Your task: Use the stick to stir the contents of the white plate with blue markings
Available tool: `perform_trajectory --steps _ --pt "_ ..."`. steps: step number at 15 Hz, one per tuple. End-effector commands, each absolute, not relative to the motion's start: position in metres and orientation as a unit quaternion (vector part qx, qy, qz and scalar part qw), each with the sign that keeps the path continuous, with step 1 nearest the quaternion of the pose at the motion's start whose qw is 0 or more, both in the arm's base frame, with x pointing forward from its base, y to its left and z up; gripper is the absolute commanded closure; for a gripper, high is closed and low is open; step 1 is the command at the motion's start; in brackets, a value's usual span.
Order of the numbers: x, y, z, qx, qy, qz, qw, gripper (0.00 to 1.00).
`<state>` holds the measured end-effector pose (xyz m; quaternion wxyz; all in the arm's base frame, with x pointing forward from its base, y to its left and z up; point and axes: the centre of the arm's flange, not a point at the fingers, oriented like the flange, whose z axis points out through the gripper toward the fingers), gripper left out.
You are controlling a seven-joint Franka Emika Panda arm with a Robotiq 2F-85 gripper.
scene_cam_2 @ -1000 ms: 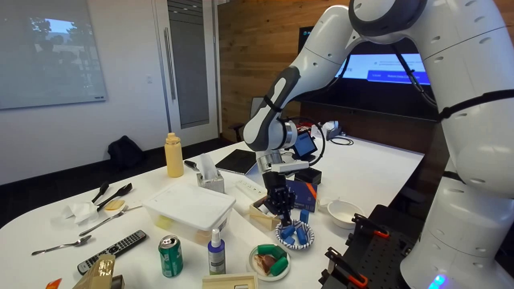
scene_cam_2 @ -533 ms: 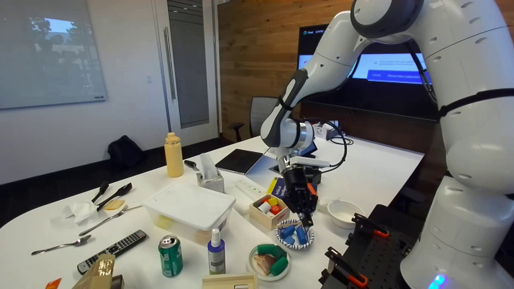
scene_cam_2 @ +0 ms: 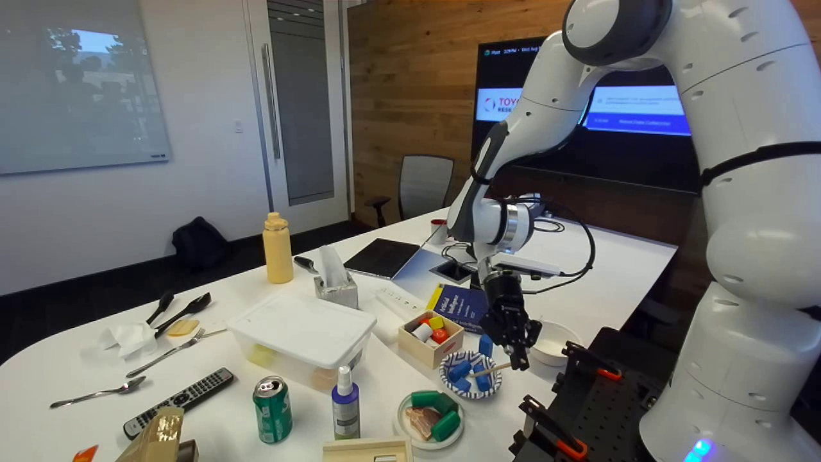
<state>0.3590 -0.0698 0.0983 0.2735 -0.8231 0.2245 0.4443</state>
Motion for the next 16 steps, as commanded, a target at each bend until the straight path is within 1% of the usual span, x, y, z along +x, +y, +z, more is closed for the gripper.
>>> perform_trajectory --steps 1,7,13,16 --pt "0.342 -0.085 0.088 -0.820 0.244 0.424 0.297 0.97" --pt "0.346 -0.102 0.057 -0.831 0.249 0.391 0.307 0.97" --pt "0.373 -0.108 0.042 -0.847 0.236 0.368 0.303 0.97" --pt "0.389 -0.105 0.046 -0.854 0.212 0.355 0.316 0.97"
